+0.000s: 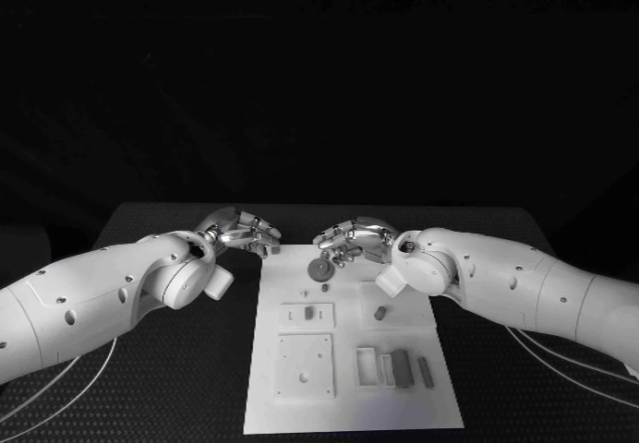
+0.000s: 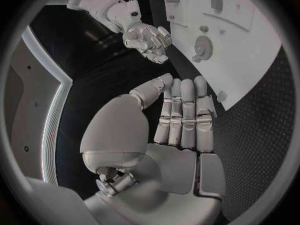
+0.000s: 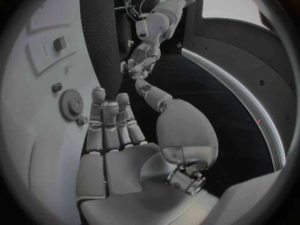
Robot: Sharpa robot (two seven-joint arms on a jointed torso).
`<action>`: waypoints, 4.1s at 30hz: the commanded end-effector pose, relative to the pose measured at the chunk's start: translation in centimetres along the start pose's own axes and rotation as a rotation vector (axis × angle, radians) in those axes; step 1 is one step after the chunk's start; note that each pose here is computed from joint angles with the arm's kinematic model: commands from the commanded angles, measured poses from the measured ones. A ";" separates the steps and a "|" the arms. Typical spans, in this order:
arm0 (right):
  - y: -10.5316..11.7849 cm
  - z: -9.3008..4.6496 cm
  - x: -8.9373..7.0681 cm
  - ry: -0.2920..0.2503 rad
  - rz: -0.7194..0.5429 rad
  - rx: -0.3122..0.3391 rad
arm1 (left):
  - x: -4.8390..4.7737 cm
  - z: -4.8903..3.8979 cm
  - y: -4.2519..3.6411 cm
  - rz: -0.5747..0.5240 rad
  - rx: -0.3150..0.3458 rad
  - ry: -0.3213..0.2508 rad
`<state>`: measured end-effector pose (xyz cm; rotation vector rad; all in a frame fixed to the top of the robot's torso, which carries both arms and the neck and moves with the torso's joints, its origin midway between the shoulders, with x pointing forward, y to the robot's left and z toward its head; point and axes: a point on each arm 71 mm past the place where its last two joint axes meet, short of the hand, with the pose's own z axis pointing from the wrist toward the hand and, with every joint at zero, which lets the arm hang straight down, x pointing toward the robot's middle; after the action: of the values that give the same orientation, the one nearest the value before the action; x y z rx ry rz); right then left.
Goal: Assemble the parts on the task board
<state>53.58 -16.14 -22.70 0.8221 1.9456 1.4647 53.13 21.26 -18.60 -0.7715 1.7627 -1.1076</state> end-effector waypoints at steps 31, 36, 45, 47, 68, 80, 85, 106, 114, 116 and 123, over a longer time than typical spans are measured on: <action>0.3 -1.0 -1.9 -0.071 -0.098 -0.037 | -4.02 6.82 -1.79 0.852 -0.027 -0.026; 1.0 -1.0 -2.1 -0.088 -0.118 -0.058 | -2.95 7.90 -1.27 0.886 -0.055 0.026; 2.2 -1.3 -3.0 -0.118 -0.140 -0.085 | -1.99 8.44 0.41 0.909 -0.099 0.104; 2.5 -1.3 -3.2 -0.130 -0.143 -0.093 | -1.92 8.48 0.55 0.908 -0.096 0.103; 3.2 -1.4 -3.6 -0.148 -0.145 -0.104 | -1.17 8.50 0.77 0.798 -0.092 0.179; 3.3 -1.2 -3.4 -0.143 -0.145 -0.104 | -0.45 8.63 0.83 0.800 -0.086 0.213; 3.3 -1.3 -3.5 -0.146 -0.145 -0.102 | 0.16 8.62 0.79 0.802 -0.072 0.234; 3.3 -1.4 -3.6 -0.149 -0.147 -0.102 | 1.38 8.50 0.42 0.801 -0.038 0.280; 3.4 -1.4 -3.6 -0.148 -0.147 -0.103 | 1.74 8.51 0.86 0.855 -0.040 0.280; 3.3 -1.4 -3.7 -0.149 -0.147 -0.102 | 1.86 8.49 1.13 0.884 -0.041 0.280; 3.4 -1.5 -3.7 -0.151 -0.147 -0.102 | 1.76 8.38 1.84 0.927 -0.048 0.255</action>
<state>55.40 -19.26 -18.90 0.7215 1.7672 1.3541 61.27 18.73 -19.68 0.1286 1.9143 -0.5277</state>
